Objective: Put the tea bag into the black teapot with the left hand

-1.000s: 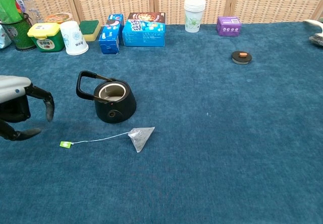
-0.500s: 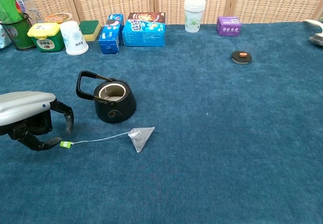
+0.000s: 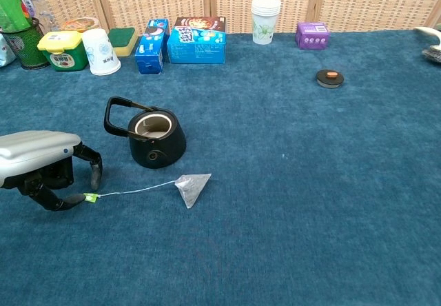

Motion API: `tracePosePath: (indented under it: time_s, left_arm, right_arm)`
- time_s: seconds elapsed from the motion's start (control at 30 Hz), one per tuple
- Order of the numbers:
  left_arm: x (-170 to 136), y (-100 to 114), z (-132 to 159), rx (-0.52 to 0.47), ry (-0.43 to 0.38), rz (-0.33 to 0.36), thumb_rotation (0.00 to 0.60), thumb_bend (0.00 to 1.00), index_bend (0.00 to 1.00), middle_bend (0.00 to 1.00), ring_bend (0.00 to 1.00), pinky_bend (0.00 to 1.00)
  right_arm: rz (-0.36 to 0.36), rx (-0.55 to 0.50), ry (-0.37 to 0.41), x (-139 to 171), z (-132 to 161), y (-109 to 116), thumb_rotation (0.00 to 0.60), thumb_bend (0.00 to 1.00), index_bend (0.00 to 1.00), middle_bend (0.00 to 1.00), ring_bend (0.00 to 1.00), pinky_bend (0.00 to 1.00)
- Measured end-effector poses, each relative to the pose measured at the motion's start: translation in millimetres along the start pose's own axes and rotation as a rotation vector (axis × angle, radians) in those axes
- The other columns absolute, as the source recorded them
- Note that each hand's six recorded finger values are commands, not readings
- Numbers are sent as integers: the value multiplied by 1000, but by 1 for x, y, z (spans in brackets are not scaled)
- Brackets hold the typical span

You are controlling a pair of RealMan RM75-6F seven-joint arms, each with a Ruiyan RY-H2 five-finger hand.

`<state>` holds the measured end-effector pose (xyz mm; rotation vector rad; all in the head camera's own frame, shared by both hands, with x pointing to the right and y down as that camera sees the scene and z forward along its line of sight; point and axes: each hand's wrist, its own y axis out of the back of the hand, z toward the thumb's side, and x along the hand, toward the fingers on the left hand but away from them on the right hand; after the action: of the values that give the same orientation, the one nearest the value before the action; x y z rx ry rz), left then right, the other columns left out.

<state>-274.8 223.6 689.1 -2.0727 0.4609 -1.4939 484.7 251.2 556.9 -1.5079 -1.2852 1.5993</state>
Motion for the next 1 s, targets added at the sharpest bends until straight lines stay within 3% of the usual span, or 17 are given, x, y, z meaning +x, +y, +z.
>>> tracePosePath:
  time_s: [1.0]
  left_arm:
    - [-5,-10,5,-8,25,36,600,439,453,1000,1000,1000]
  right_arm:
    - [-2,-11,-32,0,-12,1,600,91,177,216,314,219]
